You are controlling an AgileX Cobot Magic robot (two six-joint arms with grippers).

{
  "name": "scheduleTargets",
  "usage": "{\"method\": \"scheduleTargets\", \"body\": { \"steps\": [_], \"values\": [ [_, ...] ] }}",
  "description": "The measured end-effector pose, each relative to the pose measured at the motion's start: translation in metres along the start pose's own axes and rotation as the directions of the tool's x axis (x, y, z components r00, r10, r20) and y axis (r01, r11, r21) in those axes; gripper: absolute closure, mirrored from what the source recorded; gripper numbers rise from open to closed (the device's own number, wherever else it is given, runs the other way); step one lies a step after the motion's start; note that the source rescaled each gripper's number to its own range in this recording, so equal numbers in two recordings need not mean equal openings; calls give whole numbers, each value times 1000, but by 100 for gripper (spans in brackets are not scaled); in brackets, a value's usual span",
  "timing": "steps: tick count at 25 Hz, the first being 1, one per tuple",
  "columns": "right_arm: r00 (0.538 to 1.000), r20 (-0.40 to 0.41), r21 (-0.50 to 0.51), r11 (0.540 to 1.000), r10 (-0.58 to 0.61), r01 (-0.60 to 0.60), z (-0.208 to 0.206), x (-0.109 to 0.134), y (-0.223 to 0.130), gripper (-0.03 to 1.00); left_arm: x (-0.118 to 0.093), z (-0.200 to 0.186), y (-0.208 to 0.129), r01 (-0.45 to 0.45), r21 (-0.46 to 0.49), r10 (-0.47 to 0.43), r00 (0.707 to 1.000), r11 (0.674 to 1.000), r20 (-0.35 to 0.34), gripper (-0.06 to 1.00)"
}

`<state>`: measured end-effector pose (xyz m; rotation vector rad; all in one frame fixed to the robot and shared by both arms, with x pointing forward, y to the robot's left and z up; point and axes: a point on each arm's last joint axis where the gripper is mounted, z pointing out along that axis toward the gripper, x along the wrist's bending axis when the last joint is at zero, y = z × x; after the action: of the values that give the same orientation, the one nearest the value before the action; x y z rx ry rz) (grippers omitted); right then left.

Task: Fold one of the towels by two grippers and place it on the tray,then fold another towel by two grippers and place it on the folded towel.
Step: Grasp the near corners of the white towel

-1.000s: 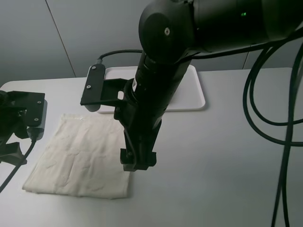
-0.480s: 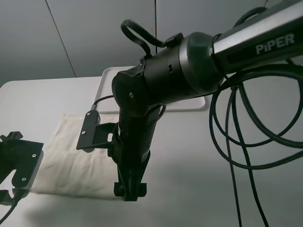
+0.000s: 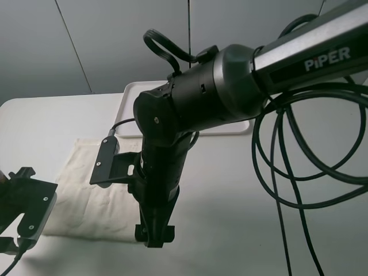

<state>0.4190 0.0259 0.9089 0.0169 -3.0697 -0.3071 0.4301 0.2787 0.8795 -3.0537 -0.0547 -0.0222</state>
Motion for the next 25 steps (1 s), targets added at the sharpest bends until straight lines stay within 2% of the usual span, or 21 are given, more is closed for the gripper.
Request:
{"method": "scheduleTargets", "body": {
  "steps": [13, 18, 23, 25],
  "values": [
    [999, -23, -26, 999, -39, 39, 1, 3, 3, -3, 3, 0, 1, -16, -12, 16, 999, 1000, -34, -5],
    [994, -28, -30, 994, -110, 109, 4, 18, 11, -3, 3, 0, 1, -32, -13, 32, 999, 999, -37, -5],
    [992, -19, -25, 992, -125, 124, 4, 20, 13, -3, 1, 11, 2, -46, 0, 46, 999, 999, 28, -5],
    [992, -9, -15, 992, -128, 128, 4, 19, 12, -3, 1, 12, 5, -69, 2, 69, 997, 998, 30, -5]
  ]
}}
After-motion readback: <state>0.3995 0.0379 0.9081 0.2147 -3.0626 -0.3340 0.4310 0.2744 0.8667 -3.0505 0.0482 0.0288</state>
